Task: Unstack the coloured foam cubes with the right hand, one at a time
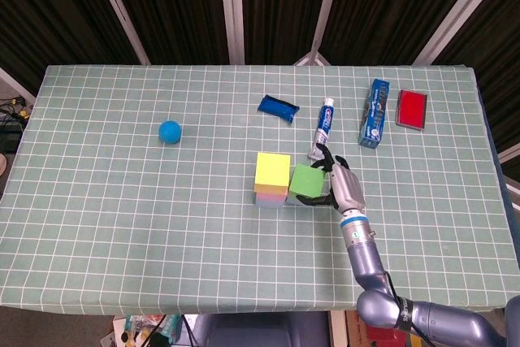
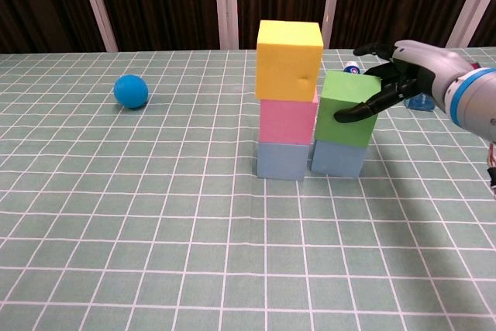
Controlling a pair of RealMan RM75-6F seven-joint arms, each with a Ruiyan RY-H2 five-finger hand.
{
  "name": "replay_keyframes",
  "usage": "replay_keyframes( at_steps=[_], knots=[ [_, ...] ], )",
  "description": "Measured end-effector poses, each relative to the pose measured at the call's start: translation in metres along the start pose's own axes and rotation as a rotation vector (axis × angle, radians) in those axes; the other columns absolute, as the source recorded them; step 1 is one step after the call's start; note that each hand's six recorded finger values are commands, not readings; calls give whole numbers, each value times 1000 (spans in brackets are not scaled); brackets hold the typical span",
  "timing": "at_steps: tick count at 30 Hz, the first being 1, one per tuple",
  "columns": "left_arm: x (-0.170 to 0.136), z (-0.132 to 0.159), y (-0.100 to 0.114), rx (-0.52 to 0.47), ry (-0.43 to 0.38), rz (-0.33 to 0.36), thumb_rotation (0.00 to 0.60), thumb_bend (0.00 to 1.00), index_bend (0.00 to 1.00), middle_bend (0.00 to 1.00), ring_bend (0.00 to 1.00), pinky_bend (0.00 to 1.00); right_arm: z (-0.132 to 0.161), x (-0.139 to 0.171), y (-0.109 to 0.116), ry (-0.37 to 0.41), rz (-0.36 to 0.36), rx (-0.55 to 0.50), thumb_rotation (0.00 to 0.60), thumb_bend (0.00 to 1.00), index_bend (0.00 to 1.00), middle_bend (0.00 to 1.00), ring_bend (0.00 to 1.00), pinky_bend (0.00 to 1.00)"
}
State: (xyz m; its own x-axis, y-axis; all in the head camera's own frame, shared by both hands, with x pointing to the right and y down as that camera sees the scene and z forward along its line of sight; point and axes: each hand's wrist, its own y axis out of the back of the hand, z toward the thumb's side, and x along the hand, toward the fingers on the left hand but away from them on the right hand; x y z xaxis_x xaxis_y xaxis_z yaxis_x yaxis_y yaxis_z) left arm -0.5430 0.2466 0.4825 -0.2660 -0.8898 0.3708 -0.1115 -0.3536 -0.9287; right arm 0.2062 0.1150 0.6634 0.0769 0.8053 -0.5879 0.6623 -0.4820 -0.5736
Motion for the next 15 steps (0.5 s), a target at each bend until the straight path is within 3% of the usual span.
replay_keyframes(
  at_steps=[6, 15],
  knots=[
    [-1, 1, 0, 4, 1, 2, 600, 255, 117, 0, 0, 0, -12, -2, 25, -2, -73, 43, 600, 78, 100, 406, 579, 89],
    [-4, 3, -2, 12, -3, 2, 600, 255, 119, 0, 0, 0, -54, -4, 103, -75, -254, 84, 600, 77, 102, 409, 579, 89]
  ],
)
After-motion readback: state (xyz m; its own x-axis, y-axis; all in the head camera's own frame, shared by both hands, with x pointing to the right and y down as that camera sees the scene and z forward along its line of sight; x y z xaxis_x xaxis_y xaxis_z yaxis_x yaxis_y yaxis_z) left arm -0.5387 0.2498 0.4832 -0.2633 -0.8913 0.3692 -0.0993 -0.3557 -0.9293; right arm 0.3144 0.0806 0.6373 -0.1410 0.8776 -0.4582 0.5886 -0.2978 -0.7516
